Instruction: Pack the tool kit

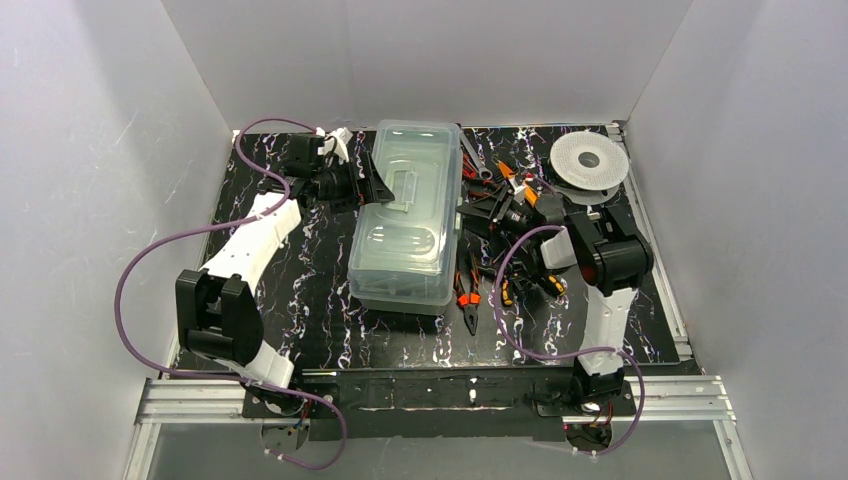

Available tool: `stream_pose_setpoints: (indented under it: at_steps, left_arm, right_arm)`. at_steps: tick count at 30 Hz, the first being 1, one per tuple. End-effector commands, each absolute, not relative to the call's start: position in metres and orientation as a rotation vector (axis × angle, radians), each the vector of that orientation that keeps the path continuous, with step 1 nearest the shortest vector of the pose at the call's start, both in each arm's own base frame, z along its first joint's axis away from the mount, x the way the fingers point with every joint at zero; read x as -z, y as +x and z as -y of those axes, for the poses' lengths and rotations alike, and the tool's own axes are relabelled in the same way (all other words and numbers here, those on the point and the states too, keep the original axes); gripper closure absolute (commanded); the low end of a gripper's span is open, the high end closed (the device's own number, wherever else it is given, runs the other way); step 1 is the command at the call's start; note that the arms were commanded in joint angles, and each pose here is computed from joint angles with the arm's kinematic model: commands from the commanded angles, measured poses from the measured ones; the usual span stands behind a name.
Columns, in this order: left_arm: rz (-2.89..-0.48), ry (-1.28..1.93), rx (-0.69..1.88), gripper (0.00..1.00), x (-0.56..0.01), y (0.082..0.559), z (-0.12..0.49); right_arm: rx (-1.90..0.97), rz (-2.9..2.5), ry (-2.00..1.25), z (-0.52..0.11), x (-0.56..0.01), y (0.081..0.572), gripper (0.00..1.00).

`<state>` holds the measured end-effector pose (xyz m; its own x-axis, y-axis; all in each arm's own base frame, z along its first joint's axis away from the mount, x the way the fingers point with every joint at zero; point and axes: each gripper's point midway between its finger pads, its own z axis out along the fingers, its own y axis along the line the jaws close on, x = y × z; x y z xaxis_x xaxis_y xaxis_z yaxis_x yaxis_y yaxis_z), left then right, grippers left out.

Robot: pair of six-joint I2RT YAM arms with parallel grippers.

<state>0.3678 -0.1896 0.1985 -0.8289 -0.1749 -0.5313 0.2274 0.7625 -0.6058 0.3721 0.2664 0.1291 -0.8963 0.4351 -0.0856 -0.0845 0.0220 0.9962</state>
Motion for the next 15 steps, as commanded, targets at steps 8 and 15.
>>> stream_pose_setpoints:
  at_steps: [8,15]
  left_arm:
    - [-2.369,0.195,1.000,0.12,-0.208,0.338,0.211]
    - [-2.349,0.201,0.955,0.11,-0.214,0.337,0.205]
  right_arm:
    - [-1.519,-2.206,0.139,-0.282,-0.149,0.361,0.87]
    - [-1.438,-2.196,0.082,-0.274,-0.163,0.357,0.41]
